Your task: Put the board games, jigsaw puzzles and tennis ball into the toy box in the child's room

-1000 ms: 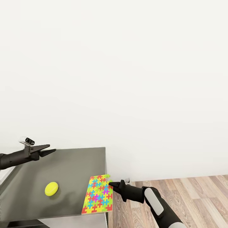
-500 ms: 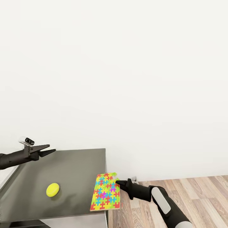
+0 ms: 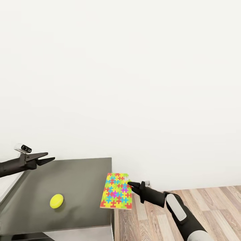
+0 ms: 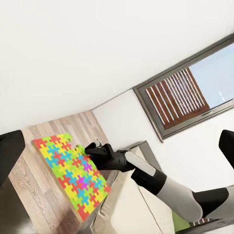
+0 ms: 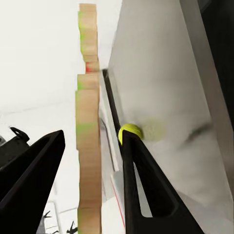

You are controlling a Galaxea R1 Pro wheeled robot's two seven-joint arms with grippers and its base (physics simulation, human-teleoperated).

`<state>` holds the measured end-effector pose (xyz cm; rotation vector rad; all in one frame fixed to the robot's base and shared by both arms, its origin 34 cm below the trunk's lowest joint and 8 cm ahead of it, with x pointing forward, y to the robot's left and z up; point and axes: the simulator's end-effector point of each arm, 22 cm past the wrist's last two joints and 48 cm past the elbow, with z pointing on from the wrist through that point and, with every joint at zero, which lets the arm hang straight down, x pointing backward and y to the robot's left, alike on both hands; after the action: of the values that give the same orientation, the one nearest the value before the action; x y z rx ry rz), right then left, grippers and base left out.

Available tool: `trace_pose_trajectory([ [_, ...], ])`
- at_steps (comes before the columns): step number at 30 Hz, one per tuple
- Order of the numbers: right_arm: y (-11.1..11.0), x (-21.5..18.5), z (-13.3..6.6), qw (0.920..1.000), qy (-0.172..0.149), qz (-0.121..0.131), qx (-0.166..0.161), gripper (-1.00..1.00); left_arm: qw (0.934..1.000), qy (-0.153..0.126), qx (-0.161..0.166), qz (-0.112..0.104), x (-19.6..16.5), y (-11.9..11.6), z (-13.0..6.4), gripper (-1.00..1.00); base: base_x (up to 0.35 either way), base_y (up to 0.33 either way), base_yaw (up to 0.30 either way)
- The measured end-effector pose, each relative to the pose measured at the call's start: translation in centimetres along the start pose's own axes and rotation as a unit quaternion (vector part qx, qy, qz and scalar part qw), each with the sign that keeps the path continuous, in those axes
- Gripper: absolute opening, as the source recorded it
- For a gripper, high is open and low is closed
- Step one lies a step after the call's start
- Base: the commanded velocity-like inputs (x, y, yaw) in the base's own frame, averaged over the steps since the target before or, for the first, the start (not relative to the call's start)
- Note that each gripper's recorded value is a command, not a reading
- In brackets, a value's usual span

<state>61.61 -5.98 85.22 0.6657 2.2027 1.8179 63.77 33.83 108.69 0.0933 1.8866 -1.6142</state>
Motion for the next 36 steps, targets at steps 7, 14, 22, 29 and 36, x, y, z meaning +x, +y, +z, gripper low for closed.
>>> trace_pose_trajectory([
  [7,6.0,-1.6,0.1,0.995,-0.033,0.026,-0.091,-1.0,0.9999,0.011,0.001,-0.006,0.4,-0.5,0.5,1.0,0.0,0.0,0.0],
  [14,10.2,-1.5,-1.1,0.9869,-0.046,0.024,-0.153,-1.0,0.9999,0.012,0.001,-0.007,0.2,-1.2,0.5,1.0,0.0,0.0,0.0],
  [22,12.7,-2.1,-2.8,0.9827,-0.056,0.005,-0.176,-1.0,0.9999,0.013,0.001,-0.008,0.0,-2.0,0.4,1.0,0.0,0.0,0.0],
  [29,13.4,-2.7,-3.7,0.981,-0.071,0.006,-0.18,-1.0,0.9999,0.013,0.001,-0.008,-0.2,-2.7,0.3,1.0,0.0,0.0,0.0],
  [36,14.0,-2.2,-3.6,0.9812,-0.07,0.006,-0.18,-1.0,0.9999,0.012,0.001,-0.007,-0.4,-3.4,0.1,1.0,0.0,0.0,0.0],
])
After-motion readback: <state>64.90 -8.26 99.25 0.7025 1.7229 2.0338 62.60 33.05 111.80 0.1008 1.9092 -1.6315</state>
